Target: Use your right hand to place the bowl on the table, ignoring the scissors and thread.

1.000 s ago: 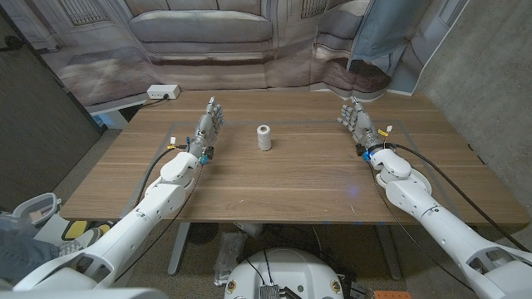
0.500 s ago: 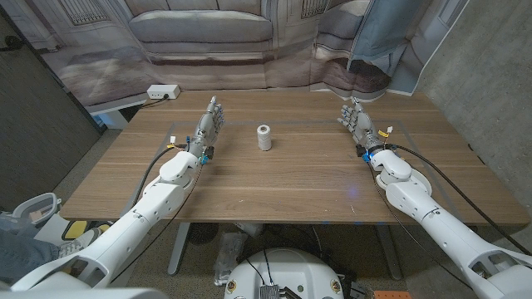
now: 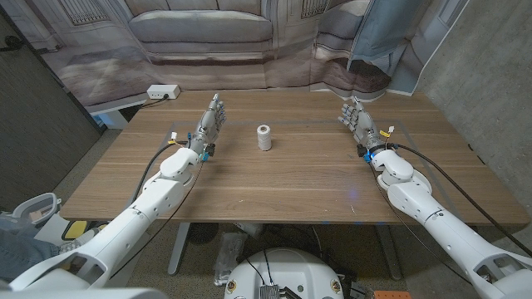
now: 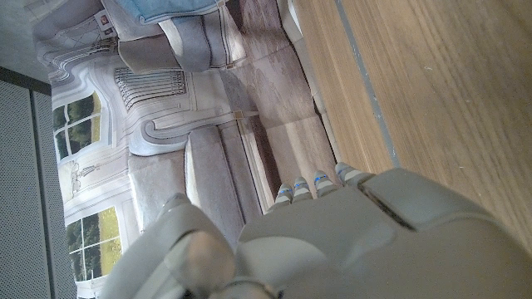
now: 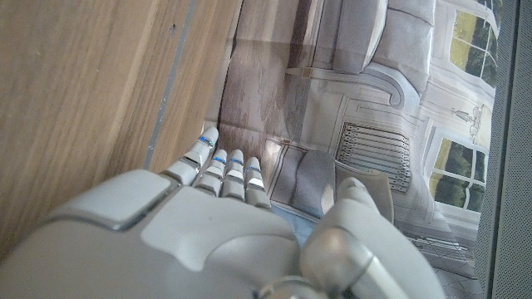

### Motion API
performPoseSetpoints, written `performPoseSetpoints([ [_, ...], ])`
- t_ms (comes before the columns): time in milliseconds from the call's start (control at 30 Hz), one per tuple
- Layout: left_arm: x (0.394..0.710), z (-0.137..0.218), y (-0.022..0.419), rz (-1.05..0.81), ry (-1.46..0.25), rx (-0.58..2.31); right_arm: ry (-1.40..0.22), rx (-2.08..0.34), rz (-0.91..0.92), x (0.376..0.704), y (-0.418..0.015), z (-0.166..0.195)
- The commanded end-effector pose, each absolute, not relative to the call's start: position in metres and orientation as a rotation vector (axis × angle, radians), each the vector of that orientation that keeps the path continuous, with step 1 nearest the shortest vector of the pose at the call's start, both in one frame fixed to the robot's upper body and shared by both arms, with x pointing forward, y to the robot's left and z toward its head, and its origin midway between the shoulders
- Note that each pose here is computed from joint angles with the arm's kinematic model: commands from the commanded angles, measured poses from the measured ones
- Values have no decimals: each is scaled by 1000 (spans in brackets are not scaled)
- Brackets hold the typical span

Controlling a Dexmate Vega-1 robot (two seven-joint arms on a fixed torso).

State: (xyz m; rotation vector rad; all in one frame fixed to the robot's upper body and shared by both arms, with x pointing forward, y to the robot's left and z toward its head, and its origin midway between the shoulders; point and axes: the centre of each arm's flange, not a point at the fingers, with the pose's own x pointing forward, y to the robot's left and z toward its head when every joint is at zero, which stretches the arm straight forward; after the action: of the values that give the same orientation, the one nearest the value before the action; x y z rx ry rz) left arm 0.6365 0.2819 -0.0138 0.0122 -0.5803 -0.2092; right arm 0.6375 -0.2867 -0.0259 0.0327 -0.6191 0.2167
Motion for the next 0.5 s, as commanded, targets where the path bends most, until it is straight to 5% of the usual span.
performPoseSetpoints([
  [33,636,-9,280,-210,-573,26,-638,20,233,633,-284,-18],
  [500,638,-1,277,-214,-573,38,-655,6,236,623,-291,-16],
])
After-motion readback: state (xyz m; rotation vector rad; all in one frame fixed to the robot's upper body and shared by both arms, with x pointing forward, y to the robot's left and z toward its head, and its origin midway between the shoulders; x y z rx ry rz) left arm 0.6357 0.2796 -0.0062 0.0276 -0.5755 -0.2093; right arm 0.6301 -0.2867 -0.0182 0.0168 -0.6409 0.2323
